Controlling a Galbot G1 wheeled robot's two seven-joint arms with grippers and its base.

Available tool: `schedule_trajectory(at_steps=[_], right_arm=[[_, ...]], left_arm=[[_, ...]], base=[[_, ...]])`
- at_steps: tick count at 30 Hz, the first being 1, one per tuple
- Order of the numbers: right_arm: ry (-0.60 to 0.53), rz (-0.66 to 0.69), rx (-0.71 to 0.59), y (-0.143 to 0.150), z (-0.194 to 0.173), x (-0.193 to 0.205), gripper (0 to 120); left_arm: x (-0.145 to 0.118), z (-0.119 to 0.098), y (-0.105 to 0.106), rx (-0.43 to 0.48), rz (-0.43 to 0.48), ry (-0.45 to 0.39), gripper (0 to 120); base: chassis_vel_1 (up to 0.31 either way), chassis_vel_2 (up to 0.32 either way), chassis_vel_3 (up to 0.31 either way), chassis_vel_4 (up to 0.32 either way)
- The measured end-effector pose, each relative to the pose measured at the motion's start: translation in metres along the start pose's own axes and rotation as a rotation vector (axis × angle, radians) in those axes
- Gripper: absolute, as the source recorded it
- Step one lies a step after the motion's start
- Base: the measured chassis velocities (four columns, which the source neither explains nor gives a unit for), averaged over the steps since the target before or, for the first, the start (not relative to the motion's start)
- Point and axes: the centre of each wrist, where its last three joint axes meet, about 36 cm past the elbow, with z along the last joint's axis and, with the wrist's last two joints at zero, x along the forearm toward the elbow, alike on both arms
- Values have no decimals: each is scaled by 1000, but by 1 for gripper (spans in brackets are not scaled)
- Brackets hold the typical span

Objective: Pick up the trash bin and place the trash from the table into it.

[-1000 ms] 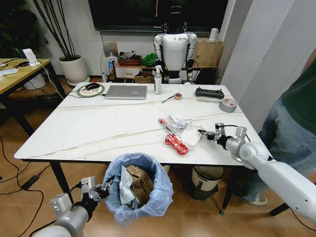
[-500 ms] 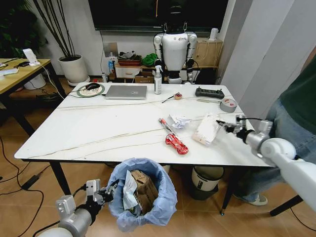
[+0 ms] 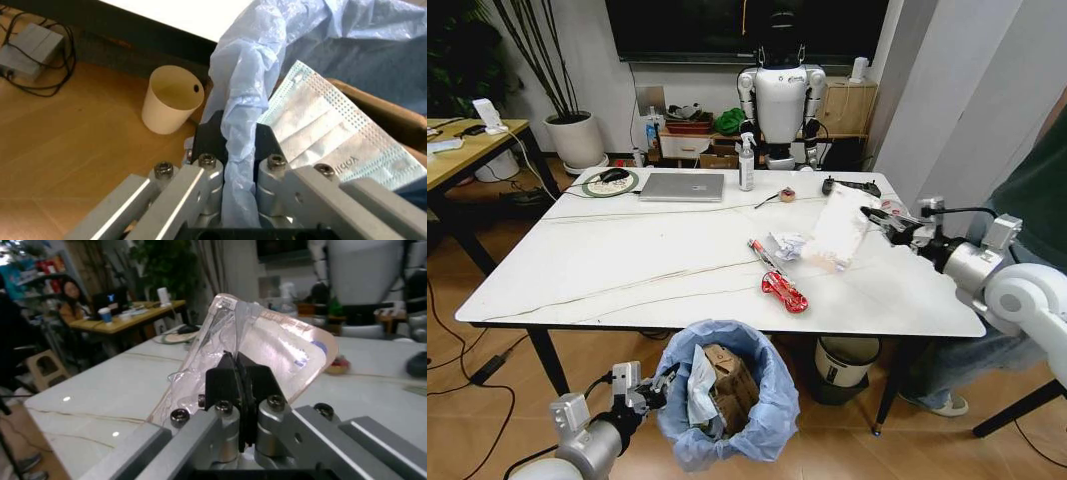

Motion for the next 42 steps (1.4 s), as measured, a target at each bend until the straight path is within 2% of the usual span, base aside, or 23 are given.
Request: schedule_trajectory(at_steps=[2, 3, 6, 9, 13, 18, 42], right_arm=[[-18, -73, 1, 29, 0, -5, 0], [-18, -73, 1, 29, 0, -5, 0], [-33, -164, 3, 62, 6, -8, 0], [-50, -225, 0, 82, 12, -9, 0], [-66, -248, -2, 88, 18, -11, 0], [-110, -305, -20, 96, 44, -14, 0], [-85, -395, 14, 124, 100, -16, 0]], left_arm=[[-1, -1, 3, 4, -6, -1, 2], [-1, -1, 3, 4, -6, -1, 2], [-1, -1, 4, 12, -9, -2, 2], [-2, -3, 4, 19, -9, -3, 2], [-2, -4, 4, 24, -11, -3, 2], [-1, -4, 4, 35, -15, -2, 2], [-3, -6, 0, 68, -13, -8, 2]], base=[[0, 0, 0, 0], [0, 0, 0, 0], [0, 0, 0, 0], [0, 0, 0, 0], [0, 0, 0, 0], [0, 0, 0, 0], [0, 0, 0, 0]])
